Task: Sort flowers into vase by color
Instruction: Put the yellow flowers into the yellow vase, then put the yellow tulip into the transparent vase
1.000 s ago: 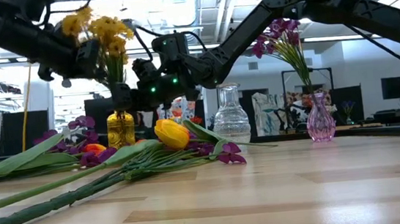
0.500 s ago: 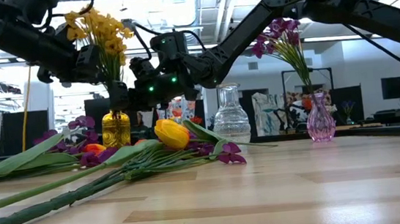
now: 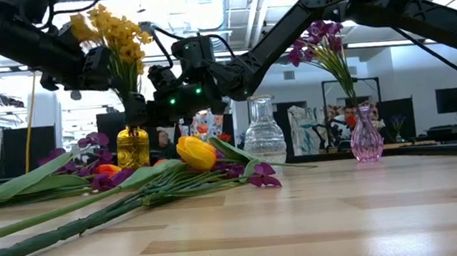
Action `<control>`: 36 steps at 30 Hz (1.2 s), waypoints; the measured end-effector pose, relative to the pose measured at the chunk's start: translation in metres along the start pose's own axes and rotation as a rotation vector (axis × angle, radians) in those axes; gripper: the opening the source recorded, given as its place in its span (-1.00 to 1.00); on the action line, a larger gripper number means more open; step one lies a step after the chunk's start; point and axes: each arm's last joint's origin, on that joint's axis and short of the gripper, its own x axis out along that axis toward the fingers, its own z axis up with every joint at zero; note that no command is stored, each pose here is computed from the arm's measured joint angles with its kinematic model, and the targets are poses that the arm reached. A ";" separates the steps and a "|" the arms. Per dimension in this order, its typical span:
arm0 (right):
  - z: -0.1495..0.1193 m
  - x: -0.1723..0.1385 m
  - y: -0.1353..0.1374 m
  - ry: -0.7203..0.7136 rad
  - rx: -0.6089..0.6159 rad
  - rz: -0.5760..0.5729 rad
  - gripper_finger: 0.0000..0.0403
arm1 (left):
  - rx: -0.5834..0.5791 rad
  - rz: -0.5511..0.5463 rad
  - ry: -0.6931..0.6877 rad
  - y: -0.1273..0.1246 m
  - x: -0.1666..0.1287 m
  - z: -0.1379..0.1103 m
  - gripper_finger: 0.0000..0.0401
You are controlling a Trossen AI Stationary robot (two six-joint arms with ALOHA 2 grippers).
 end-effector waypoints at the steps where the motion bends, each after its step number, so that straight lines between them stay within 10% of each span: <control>1: 0.000 0.000 0.000 0.001 0.000 0.000 -0.01 | 0.000 -0.012 -0.005 0.001 -0.002 0.001 0.11; 36: 0.014 0.004 -0.001 0.125 -0.022 -0.007 0.29 | 0.000 -0.145 0.067 0.022 -0.026 -0.006 0.14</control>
